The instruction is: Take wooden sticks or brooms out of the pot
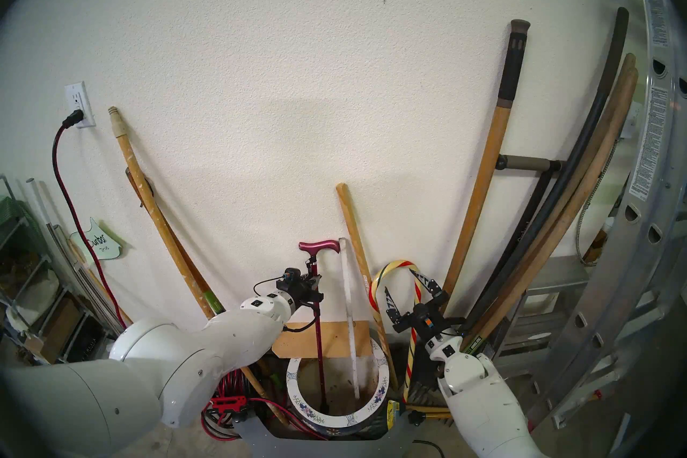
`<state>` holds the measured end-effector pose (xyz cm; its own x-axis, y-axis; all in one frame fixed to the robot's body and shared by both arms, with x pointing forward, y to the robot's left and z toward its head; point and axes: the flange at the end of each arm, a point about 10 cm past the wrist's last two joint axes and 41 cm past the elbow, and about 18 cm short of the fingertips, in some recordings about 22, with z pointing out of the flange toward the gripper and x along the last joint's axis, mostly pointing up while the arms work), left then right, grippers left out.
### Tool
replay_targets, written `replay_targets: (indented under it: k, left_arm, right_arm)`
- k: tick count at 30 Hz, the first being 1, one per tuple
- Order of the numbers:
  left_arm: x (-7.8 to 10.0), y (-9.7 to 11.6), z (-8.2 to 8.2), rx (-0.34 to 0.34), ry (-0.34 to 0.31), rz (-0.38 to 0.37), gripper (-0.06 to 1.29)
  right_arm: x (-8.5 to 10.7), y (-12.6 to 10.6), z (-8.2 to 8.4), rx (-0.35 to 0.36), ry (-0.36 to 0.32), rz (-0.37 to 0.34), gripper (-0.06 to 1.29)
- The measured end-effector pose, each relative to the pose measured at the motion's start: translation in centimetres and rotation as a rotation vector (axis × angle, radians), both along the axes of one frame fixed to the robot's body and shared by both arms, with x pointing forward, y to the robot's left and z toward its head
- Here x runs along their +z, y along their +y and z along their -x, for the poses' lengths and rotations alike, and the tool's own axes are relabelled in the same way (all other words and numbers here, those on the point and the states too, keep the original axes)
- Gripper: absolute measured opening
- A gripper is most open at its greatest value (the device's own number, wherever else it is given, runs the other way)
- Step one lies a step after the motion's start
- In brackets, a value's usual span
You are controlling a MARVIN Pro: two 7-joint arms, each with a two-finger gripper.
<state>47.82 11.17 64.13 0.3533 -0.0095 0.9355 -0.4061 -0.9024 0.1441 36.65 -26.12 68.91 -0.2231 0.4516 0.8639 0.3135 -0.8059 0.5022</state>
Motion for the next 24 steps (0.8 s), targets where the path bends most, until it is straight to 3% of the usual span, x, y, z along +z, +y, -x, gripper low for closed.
replay_targets:
  k: [15,24]
  left_arm:
    - [-1.8,2.5,3.0,0.101,-0.114,0.085,0.19]
    - [-2.5,4.5,5.2,0.161,-0.24,0.115,0.18]
  right_arm:
    - [0.0,0.0,0.0,0.0,0.0,0.0,1.22]
    - [0.0,0.0,0.0,0.0,0.0,0.0,1.22]
